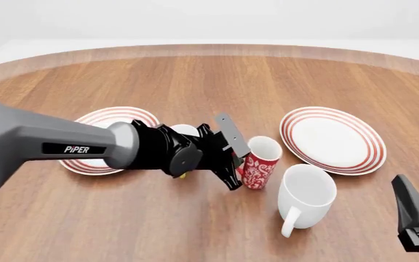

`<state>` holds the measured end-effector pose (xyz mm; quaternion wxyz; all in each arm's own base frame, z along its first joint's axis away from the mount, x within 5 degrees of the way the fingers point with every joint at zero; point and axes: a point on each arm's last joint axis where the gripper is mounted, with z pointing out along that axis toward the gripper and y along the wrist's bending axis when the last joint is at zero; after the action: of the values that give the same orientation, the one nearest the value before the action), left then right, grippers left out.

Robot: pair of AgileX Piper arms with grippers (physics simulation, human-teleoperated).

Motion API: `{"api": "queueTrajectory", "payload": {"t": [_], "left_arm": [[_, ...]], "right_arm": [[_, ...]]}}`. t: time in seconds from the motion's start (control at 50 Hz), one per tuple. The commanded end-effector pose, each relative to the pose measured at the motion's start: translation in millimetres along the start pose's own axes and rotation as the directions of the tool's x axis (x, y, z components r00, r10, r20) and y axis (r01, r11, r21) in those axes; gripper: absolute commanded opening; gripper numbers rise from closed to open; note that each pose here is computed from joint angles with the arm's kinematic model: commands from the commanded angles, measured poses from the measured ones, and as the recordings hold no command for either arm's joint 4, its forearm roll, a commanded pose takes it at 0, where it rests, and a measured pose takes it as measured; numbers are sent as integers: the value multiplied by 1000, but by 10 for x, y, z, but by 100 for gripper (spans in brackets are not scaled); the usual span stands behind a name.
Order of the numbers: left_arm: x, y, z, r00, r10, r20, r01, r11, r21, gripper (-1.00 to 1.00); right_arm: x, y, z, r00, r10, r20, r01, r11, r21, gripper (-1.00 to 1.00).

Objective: Put the red mug on the left plate.

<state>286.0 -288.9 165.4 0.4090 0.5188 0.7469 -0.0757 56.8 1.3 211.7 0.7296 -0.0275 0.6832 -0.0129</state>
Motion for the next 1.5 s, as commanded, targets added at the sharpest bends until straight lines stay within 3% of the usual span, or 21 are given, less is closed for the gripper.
{"api": "queueTrajectory", "payload": {"t": [0.02, 0.5, 0.76, 0.96, 1.38, 1.44, 1.5], "left_arm": [[-56, 23, -64, 1000, 10, 13, -10, 1000, -5, -100], [-259, 116, -338, 995, -55, 84, 58, 998, -32, -100], [-451, 252, -577, 981, -137, 141, 145, 988, -50, -100], [-609, 459, -899, 963, -171, 208, 193, 977, -90, -100], [-640, 822, -1301, 937, -209, 281, 263, 949, -173, -100], [-463, 1131, -1381, 934, -204, 293, 284, 921, -265, -100], [-414, 1224, -1438, 922, -232, 310, 323, 903, -284, -100]], "right_arm": [[-4, 0, 18, 1000, -1, -1, 1, 1000, -1, 100], [10, 1, -5, 1000, -4, -8, 4, 1000, -1, 100], [16, 1, -5, 1000, -5, -14, 5, 1000, -1, 100], [24, 2, -5, 1000, -11, -22, 11, 1000, -3, 100], [28, 2, -1, 1000, -14, -28, 14, 1000, -3, 100], [27, 2, 6, 999, -15, -29, 15, 1000, -4, 100], [27, 2, 7, 999, -15, -30, 15, 1000, -3, 100]]}}
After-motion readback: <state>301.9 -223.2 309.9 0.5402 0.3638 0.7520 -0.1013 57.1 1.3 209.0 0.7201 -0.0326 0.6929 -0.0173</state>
